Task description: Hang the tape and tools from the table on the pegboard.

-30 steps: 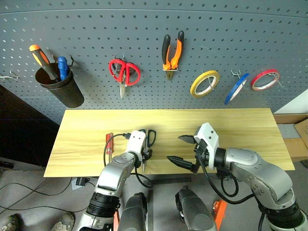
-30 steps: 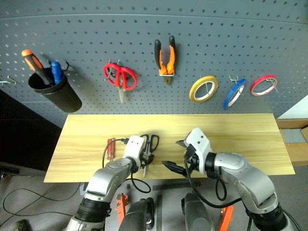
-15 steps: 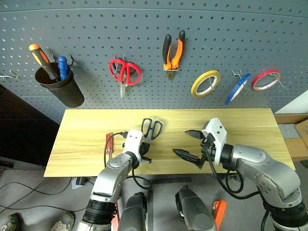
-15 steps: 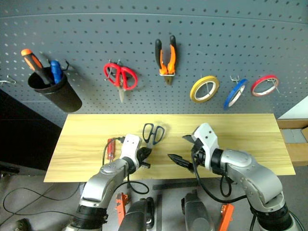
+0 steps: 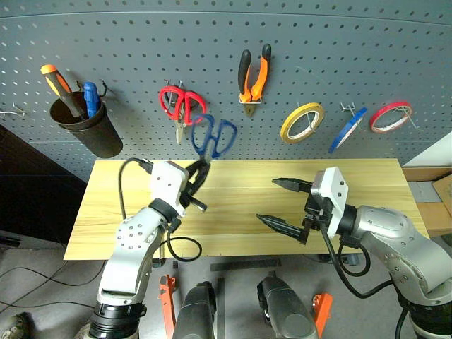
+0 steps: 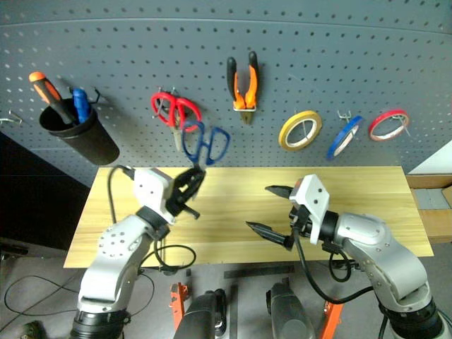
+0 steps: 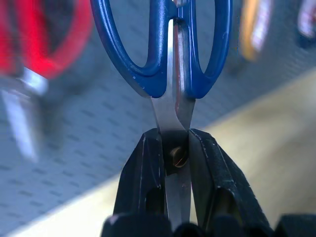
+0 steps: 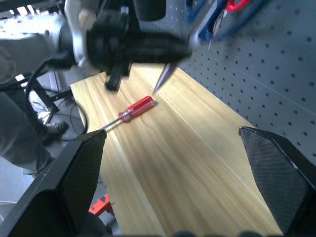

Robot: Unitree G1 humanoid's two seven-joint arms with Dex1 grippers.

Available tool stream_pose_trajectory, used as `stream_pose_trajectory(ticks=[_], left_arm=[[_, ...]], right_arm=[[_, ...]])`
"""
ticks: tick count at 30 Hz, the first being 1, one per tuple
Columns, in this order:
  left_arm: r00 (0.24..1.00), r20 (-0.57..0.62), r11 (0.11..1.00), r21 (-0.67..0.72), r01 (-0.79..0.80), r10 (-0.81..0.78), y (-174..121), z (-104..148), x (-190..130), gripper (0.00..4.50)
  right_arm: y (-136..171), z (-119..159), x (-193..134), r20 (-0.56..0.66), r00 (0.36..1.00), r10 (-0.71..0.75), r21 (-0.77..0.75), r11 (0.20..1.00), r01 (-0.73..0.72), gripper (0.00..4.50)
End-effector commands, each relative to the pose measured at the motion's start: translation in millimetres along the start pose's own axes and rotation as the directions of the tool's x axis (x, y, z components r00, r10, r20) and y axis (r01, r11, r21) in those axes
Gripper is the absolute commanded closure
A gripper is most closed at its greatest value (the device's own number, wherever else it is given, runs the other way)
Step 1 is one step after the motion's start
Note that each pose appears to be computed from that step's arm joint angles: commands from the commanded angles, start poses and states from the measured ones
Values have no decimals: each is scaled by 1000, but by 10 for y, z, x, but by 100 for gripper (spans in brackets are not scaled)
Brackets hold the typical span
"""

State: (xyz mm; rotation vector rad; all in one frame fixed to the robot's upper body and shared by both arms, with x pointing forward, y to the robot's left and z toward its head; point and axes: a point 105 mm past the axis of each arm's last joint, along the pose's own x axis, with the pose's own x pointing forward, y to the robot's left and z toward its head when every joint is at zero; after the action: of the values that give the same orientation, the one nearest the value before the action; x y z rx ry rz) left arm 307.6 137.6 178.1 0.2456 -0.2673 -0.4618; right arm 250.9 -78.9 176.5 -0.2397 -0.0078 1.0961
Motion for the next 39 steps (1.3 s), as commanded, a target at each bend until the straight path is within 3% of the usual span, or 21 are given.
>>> stream_pose_trajectory(ticks=[1,11,23,33,39], left_arm=[[991,137,999,44,-10,4,-16,347,-6,406],[973,163,987,-19,-161,162,266,438,5,406],[985,129,991,-87,-103,114,164,366,29,406],[976,120,981,-95,-170,180,248,334,-1,406],[979,40,966,-172,-191,200,252,111,54,406]], right_arm=[[4,110,-20,32,999,9,-61,998,-7,0],[-45,139,-16,37,999,-2,-77,997,5,0],[-184,295,-33,86,996,-31,-102,994,40,0],[-199,316,-35,88,996,-34,-113,993,44,0],[-214,344,-4,99,994,-34,-121,992,46,0]])
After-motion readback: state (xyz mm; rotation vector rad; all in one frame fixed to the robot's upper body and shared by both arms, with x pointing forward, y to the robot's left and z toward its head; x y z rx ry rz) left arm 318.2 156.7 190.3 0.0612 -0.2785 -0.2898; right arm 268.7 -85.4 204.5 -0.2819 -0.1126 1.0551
